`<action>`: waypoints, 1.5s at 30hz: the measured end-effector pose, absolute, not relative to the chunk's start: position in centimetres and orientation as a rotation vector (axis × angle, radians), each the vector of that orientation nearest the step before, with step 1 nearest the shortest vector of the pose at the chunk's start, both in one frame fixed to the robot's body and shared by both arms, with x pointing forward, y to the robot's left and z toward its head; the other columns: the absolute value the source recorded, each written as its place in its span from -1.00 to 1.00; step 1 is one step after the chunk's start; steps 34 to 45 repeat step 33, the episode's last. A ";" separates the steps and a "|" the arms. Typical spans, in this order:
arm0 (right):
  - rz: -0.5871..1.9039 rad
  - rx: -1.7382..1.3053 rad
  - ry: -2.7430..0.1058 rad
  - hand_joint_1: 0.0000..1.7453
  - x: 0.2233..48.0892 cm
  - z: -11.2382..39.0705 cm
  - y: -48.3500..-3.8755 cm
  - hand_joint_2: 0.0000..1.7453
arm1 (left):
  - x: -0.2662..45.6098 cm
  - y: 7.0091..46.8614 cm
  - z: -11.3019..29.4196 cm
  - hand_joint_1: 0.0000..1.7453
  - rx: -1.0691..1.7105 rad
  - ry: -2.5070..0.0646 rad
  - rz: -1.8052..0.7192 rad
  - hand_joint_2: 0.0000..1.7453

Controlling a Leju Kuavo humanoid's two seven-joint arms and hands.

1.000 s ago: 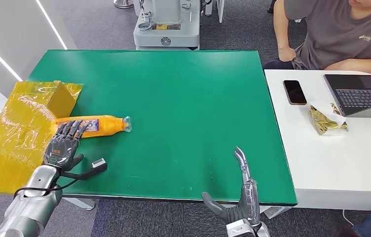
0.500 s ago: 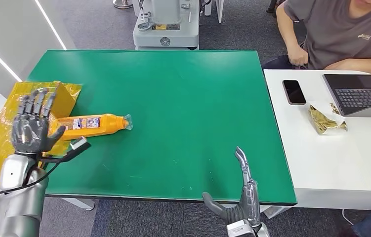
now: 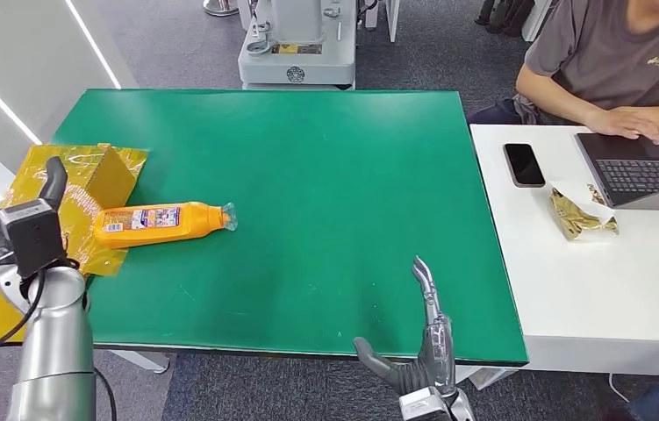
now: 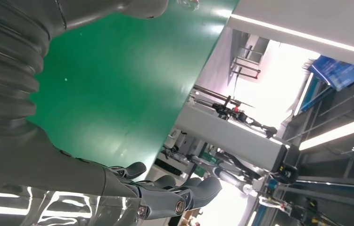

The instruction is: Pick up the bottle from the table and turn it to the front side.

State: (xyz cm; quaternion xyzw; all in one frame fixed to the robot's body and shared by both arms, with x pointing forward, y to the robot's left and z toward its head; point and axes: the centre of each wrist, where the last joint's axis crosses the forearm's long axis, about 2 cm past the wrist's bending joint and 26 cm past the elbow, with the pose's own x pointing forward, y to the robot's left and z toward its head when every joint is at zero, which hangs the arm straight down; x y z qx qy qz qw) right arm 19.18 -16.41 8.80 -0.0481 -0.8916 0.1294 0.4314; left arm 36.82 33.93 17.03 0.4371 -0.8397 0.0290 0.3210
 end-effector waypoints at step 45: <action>0.099 -0.036 -2.365 -1.00 21.8 13.3 -10.9 1.00 | 29.2 15.1 12.0 -1.00 -0.007 -2.104 0.211 1.00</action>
